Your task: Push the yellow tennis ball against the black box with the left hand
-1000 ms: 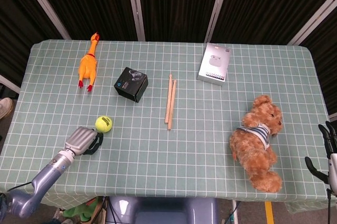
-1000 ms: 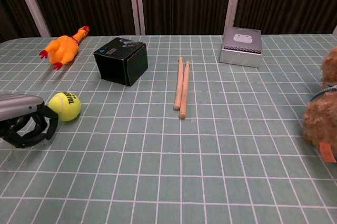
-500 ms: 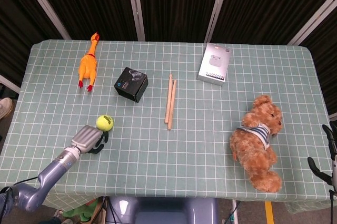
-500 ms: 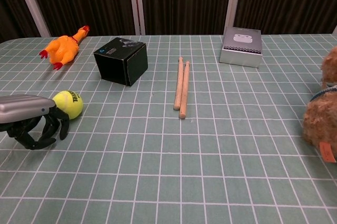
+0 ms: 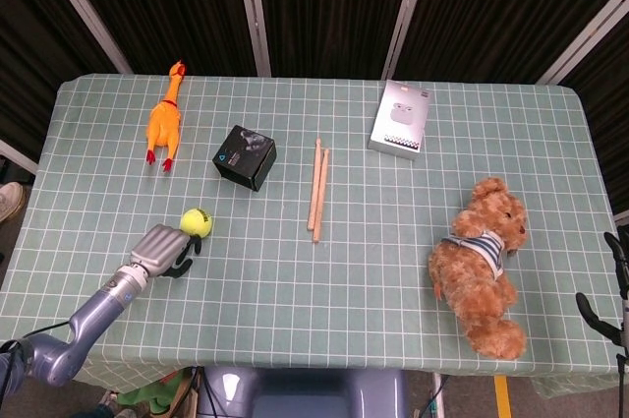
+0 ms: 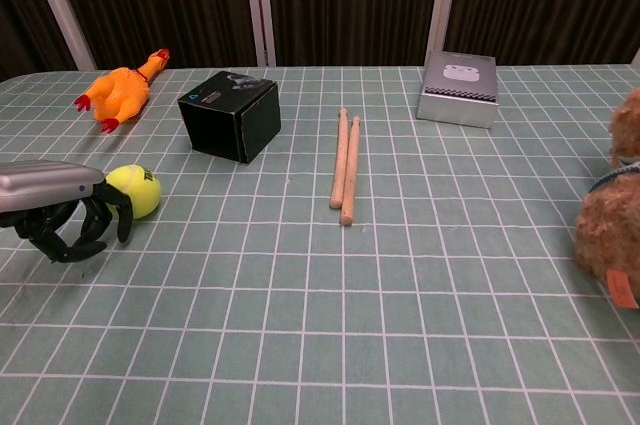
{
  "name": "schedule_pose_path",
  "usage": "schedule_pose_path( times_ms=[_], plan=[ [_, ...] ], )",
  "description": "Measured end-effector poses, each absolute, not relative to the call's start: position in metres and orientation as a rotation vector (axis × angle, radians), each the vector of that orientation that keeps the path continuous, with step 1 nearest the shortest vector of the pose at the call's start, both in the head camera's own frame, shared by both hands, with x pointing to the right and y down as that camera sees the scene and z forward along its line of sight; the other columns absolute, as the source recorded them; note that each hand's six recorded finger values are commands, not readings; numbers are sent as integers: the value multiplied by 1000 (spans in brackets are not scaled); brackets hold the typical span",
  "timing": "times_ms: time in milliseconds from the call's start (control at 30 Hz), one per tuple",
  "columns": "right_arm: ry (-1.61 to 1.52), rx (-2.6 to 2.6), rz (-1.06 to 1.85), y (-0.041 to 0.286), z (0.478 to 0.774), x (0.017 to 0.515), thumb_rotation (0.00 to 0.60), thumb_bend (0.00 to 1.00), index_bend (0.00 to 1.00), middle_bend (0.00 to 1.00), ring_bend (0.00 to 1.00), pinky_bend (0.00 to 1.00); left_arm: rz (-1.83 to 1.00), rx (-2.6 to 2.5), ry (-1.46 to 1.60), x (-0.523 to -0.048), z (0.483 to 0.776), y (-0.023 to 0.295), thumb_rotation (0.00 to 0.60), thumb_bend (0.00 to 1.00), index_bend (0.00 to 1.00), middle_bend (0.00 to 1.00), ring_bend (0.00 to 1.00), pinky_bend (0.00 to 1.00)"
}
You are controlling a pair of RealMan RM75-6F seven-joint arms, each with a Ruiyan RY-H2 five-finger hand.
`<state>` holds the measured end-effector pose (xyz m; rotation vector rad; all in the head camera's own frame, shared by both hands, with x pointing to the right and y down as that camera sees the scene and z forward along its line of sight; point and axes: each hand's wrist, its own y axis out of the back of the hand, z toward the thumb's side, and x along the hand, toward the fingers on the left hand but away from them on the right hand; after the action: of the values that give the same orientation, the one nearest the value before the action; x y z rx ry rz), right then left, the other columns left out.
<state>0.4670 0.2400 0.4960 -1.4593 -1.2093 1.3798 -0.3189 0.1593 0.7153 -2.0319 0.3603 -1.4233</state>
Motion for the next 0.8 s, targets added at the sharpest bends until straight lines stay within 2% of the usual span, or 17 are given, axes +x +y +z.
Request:
schedule_pose_path(
  times_ms=[267, 567, 667, 800],
  plan=[
    [-1213, -1472, 1370, 237, 496, 468, 600, 347, 0, 0, 0, 0, -1449, -2011, 332, -322, 723, 150, 600, 436, 443, 667, 454, 651],
    [-1212, -1472, 1367, 237, 497, 468, 600, 347, 0, 0, 0, 0, -1461, -2010, 316, -326, 725, 150, 600, 445, 581, 790, 490, 668],
    [-1207, -1470, 1366, 237, 498, 467, 600, 347, 0, 0, 0, 0, -1459, -2019, 309, -325, 724, 153, 600, 482, 636, 810, 504, 670],
    [-1201, -1459, 1372, 237, 498, 466, 600, 347, 0, 0, 0, 0, -1466, -2026, 282, -327, 724, 157, 600, 484, 676, 813, 505, 670]
  ],
)
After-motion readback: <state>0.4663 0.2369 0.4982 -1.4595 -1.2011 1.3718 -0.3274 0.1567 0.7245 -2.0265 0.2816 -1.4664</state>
